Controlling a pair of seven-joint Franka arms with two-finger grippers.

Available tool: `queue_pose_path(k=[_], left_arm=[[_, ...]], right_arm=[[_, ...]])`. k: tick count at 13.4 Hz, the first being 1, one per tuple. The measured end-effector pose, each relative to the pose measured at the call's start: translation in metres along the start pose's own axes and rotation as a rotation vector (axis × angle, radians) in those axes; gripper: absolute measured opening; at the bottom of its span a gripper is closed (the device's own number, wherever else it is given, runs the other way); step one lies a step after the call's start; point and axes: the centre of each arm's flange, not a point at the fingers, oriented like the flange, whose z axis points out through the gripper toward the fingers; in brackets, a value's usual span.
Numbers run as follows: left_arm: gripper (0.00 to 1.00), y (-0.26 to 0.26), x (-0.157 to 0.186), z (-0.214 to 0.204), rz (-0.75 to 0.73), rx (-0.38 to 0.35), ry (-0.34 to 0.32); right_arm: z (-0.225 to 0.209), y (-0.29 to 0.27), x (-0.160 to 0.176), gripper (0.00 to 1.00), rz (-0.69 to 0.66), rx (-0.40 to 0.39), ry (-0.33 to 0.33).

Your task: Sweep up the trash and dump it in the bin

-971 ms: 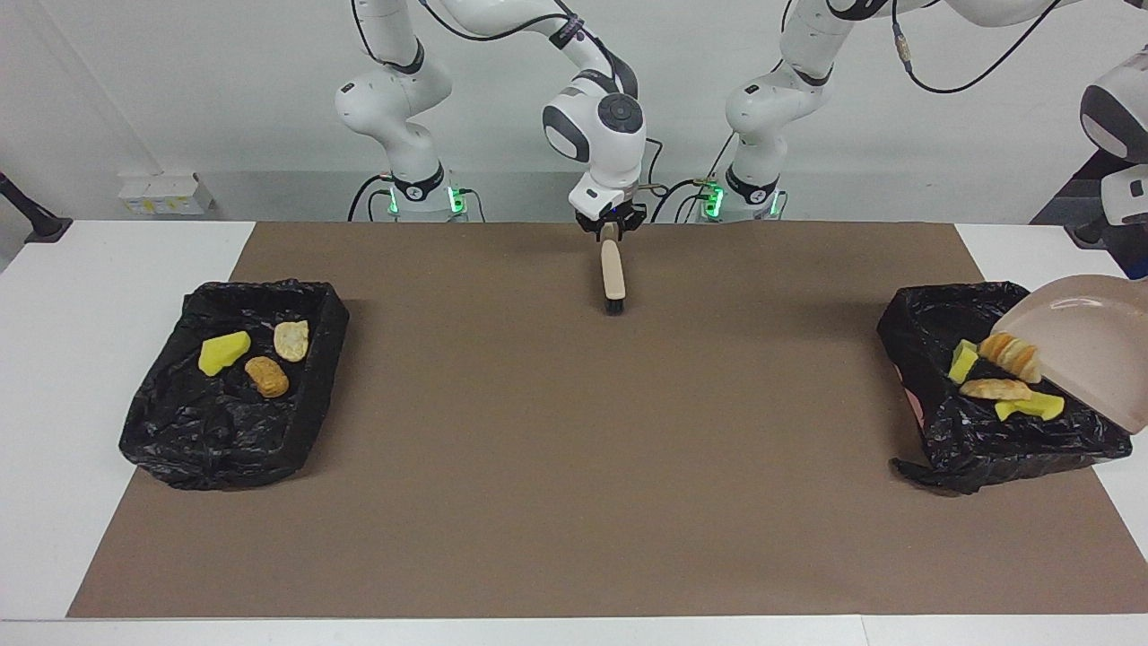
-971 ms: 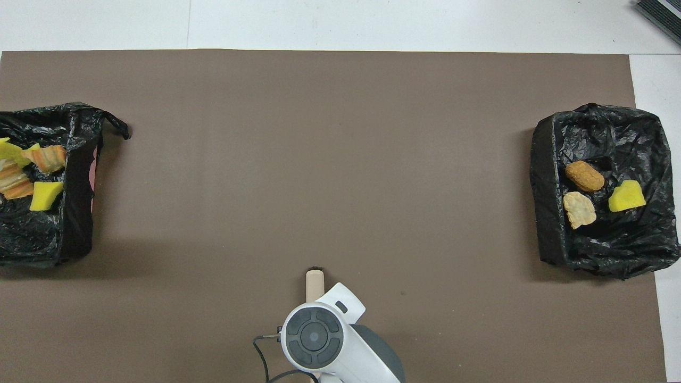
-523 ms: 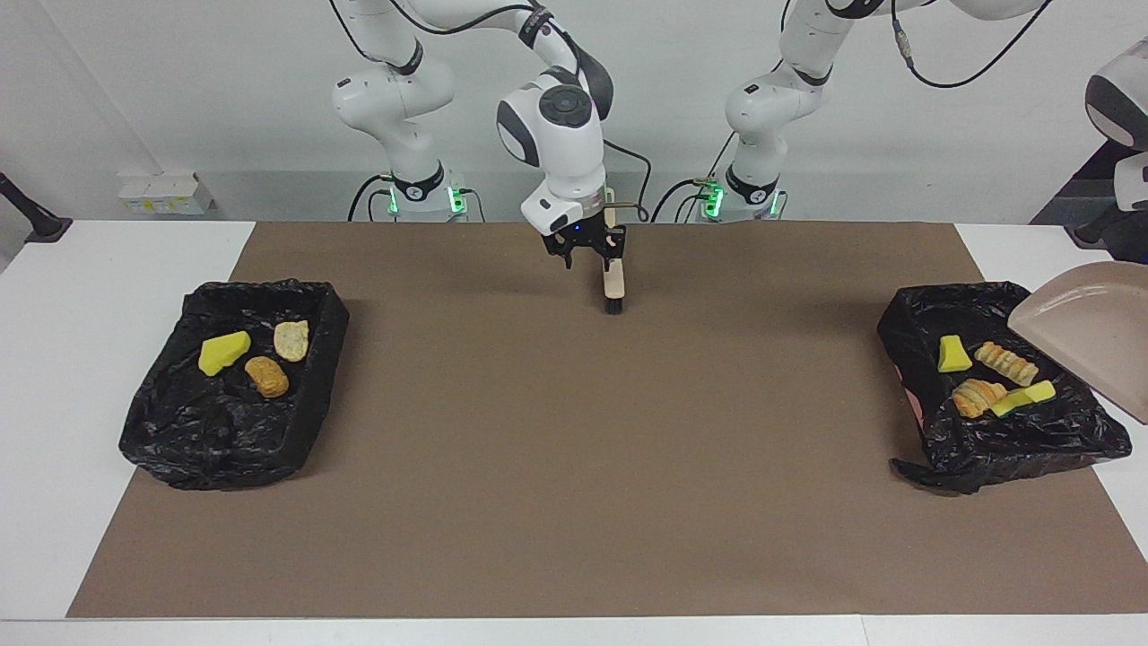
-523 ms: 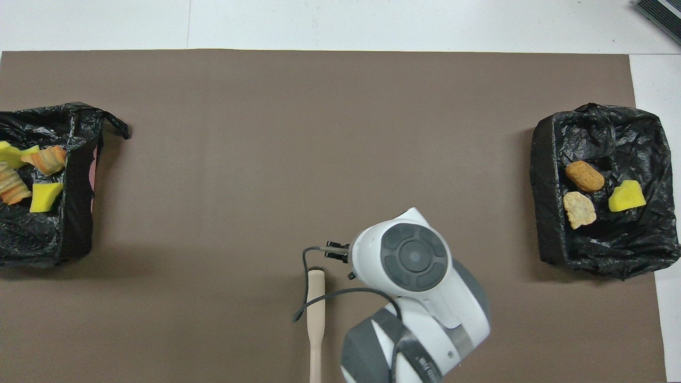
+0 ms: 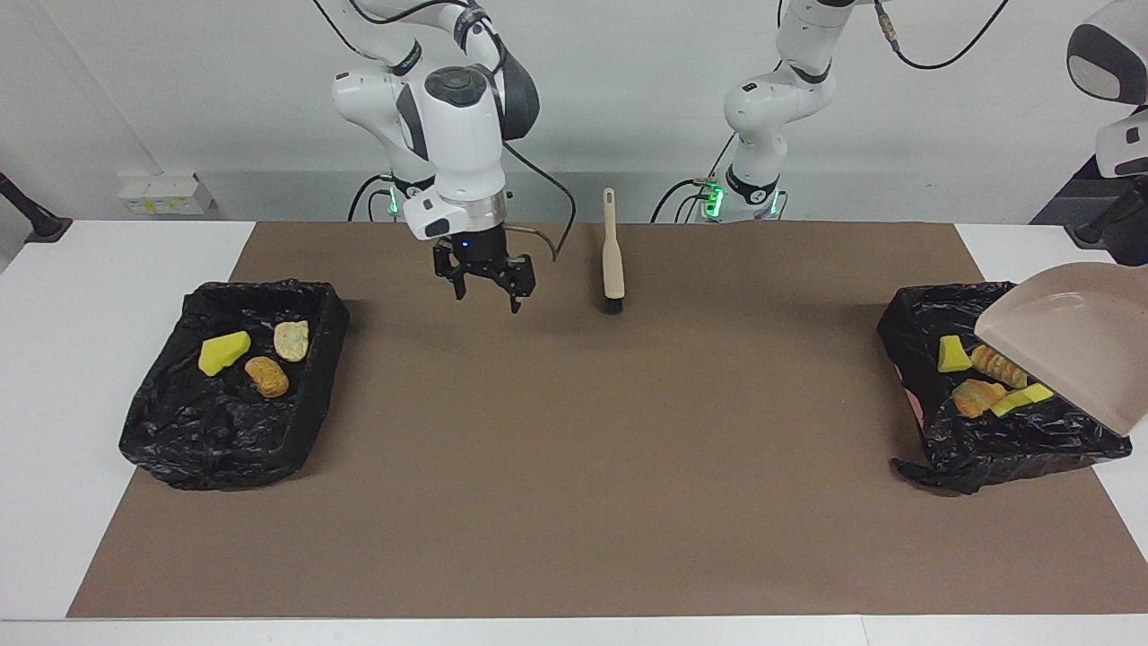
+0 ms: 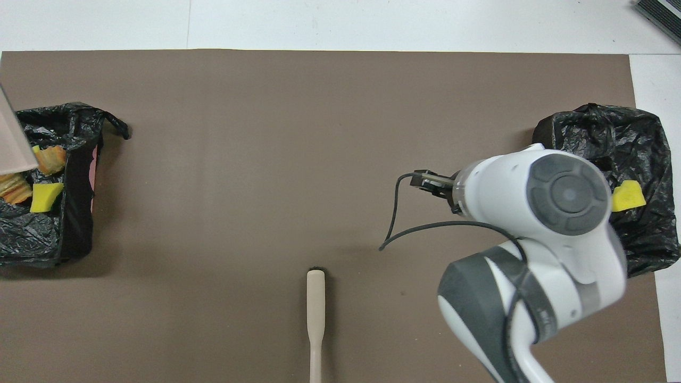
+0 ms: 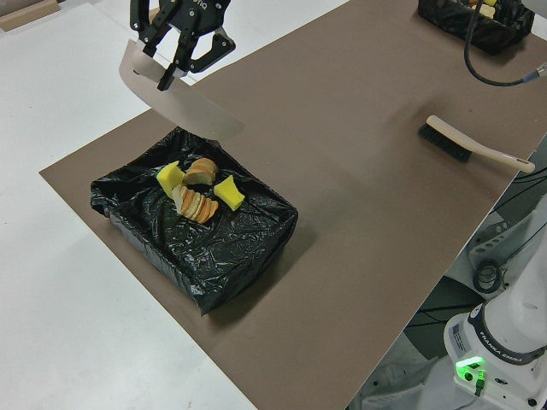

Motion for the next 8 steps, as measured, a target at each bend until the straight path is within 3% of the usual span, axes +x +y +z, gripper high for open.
queue_pose_path(k=[3,8], left_arm=[[0.33,0.025,0.059,-0.013,-0.23,-0.118,0.121],[0.33,0.107,0.23,-0.062,-0.633,-0.374,0.234]], right_arm=[[-0.053,0.045,0.035,1.0,-0.043,-0.035,-0.013],[-0.096,0.093,0.059,1.0,-0.044,-0.069,-0.056]])
